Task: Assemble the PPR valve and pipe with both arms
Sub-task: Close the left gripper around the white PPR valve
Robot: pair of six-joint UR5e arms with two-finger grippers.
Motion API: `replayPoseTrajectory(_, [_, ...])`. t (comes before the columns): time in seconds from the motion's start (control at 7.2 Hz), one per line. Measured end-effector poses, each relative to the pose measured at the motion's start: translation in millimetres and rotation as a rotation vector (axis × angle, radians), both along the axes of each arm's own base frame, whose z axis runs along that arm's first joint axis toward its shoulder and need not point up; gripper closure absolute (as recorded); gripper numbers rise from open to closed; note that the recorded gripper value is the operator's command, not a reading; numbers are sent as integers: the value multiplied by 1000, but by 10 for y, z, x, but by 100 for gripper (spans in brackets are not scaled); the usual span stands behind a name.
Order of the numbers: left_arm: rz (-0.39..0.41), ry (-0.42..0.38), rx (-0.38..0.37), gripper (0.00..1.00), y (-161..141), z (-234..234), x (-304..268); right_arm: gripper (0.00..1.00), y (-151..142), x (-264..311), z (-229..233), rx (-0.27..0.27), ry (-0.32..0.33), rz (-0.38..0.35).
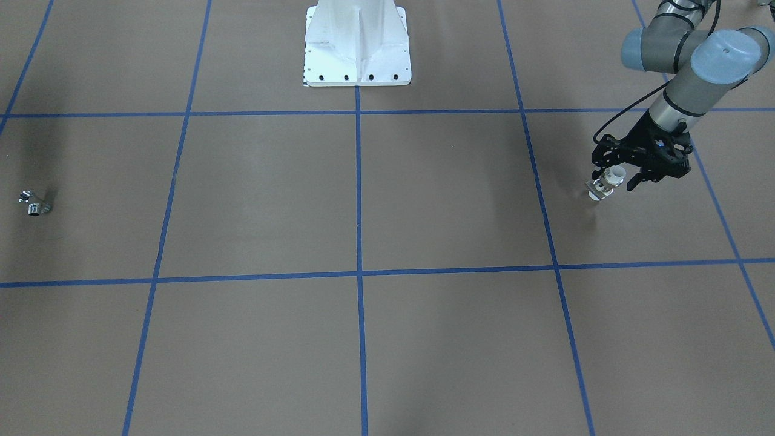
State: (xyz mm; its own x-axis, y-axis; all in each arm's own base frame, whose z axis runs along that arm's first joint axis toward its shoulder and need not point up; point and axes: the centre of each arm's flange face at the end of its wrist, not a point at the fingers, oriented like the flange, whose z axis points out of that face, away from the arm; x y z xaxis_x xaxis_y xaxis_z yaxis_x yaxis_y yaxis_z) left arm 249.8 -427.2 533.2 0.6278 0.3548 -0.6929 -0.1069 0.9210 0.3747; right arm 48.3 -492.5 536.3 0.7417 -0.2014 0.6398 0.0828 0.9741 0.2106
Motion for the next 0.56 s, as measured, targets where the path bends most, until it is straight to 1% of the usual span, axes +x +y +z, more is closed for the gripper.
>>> replayPoseTrajectory(0.14, [2,-2,1,100,6,9,-5,0,0,1,0,0,0,0])
replayPoseTrajectory(0.56, [5,9,11,100,25,-110,-32,0,0,-3,0,-1,0,0])
